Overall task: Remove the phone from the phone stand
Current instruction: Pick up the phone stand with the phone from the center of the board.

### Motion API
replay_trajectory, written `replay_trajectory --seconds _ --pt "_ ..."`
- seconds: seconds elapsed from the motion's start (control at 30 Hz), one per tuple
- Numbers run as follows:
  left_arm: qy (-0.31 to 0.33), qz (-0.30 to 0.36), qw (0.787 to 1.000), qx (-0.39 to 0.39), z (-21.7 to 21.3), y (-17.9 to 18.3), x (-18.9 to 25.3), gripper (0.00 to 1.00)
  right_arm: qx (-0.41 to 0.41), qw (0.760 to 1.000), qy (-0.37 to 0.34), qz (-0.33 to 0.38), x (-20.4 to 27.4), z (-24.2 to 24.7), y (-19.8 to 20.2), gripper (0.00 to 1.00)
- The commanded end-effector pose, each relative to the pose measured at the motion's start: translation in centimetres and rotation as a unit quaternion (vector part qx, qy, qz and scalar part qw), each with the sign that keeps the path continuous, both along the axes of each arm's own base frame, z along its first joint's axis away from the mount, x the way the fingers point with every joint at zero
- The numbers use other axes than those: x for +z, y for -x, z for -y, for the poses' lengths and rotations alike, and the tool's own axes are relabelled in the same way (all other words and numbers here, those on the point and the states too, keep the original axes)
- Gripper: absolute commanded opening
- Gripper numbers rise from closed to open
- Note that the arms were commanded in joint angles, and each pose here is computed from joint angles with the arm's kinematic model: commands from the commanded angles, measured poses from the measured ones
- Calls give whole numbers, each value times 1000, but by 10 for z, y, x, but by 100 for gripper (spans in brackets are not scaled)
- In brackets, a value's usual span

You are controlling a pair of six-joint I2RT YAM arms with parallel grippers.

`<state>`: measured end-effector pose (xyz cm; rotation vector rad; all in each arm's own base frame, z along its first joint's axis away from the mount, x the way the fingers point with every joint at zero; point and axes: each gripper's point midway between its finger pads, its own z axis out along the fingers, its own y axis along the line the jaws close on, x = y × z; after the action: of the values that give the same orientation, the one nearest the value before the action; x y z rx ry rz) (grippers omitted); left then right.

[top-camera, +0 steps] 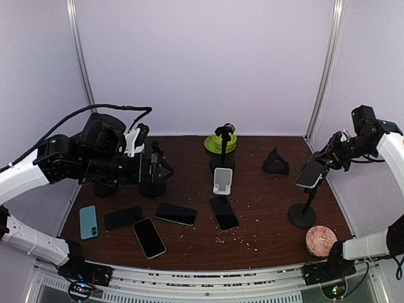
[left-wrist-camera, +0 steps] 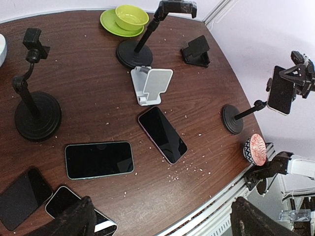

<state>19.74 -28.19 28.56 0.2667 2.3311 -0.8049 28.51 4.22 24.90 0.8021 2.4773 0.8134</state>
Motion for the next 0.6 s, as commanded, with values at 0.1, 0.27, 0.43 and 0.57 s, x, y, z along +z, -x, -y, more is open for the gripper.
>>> replay_trajectory --seconds 0.1,0.27,0.43,0.57 --pt "32 14 999 22 -8 0 14 98 5 1000 1 23 7 0 -2 7" --pt "38 10 999 28 -11 1 12 98 9 1000 -5 30 14 -3 2 0" --pt "75 26 996 30 -11 2 31 98 4 997 -33 72 44 -10 3 0" --pt "93 37 995 28 -11 2 43 98 5 993 -66 100 69 -19 9 0"
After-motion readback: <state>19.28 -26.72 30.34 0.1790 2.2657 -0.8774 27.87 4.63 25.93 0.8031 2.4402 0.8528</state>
